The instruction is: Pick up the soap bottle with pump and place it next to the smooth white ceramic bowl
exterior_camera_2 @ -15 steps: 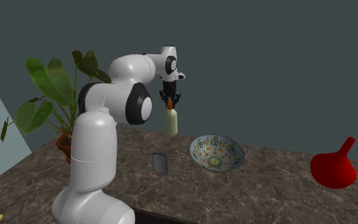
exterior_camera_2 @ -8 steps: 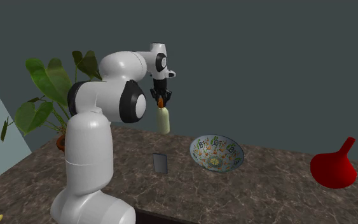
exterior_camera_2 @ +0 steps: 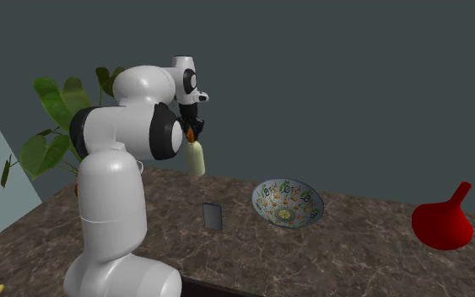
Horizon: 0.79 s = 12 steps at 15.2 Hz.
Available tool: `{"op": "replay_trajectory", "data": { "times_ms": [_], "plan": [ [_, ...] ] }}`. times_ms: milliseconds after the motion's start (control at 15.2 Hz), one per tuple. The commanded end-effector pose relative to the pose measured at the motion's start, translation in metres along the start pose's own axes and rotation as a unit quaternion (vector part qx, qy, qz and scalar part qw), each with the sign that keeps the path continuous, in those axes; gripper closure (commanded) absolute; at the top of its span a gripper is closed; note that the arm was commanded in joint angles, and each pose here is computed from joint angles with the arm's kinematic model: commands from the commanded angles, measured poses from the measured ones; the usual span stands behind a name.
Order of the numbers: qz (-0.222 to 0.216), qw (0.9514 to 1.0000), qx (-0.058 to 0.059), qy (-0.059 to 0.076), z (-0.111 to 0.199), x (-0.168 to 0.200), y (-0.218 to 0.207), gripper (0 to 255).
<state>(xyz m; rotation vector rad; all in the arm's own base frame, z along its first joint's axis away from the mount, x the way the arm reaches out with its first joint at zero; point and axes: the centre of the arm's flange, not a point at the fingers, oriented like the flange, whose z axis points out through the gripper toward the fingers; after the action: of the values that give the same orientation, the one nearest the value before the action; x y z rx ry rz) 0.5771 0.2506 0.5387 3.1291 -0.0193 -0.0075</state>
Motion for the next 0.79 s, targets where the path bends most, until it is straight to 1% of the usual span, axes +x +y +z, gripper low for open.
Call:
{"op": "replay_trajectory", "data": {
  "times_ms": [0, 726],
  "plan": [
    [0.001, 1.0000, 0.000, 0.000, 0.002, -0.014, -0.025, 255],
    [0.001, 1.0000, 0.000, 0.000, 0.000, -0.085, -0.151, 255]
  ]
}}
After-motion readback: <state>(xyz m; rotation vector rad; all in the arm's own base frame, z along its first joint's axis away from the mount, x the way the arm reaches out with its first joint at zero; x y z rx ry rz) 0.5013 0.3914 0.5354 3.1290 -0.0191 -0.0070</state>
